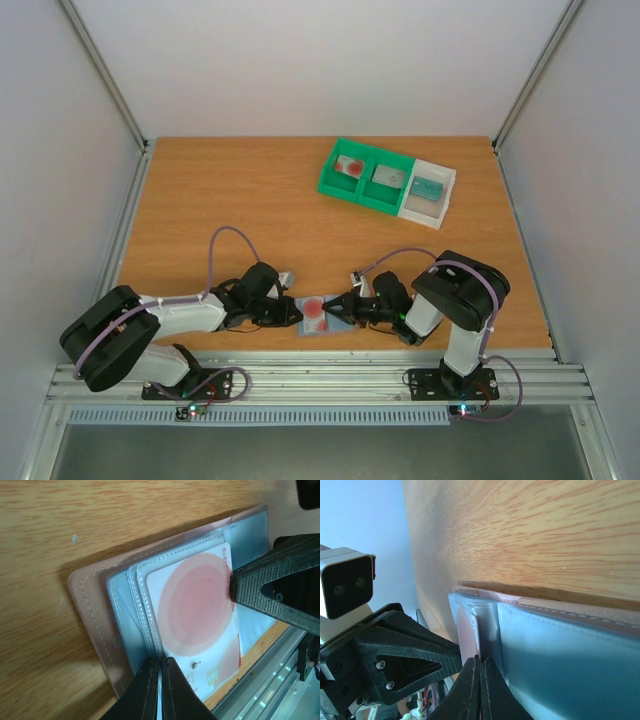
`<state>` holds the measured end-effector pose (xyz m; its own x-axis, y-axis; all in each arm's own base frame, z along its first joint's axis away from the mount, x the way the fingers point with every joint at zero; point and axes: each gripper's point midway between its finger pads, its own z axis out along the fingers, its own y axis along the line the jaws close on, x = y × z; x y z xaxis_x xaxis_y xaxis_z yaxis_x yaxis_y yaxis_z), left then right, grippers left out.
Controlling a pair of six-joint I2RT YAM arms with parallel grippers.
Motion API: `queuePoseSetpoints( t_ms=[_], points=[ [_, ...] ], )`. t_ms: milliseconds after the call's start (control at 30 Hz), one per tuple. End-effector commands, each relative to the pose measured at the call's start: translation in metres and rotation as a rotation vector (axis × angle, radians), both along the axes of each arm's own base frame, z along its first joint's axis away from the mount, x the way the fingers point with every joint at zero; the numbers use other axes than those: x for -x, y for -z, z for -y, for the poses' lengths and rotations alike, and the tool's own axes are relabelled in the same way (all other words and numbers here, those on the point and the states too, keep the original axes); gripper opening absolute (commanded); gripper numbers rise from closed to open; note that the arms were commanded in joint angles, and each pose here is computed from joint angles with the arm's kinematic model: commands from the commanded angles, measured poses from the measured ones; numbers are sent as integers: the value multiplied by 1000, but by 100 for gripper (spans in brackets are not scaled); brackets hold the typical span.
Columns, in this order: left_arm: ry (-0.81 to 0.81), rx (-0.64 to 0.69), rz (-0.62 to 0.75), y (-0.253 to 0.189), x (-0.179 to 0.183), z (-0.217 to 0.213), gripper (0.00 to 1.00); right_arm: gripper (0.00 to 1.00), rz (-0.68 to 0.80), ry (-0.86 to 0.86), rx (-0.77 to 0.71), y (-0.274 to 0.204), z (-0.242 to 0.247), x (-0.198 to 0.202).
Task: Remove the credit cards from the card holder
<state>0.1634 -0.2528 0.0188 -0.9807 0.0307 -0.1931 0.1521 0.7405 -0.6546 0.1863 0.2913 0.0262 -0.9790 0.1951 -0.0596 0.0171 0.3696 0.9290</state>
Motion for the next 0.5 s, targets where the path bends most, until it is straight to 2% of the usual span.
queuePoseSetpoints(
  t_ms=[0,467],
  points=[
    [-27,-137,-41,27,8,-23,6,1,-1,23,25,5,10,3],
    [-47,-156,-30,28,3,-25,6,1,18,90,100,-4,33,-2]
  ],
)
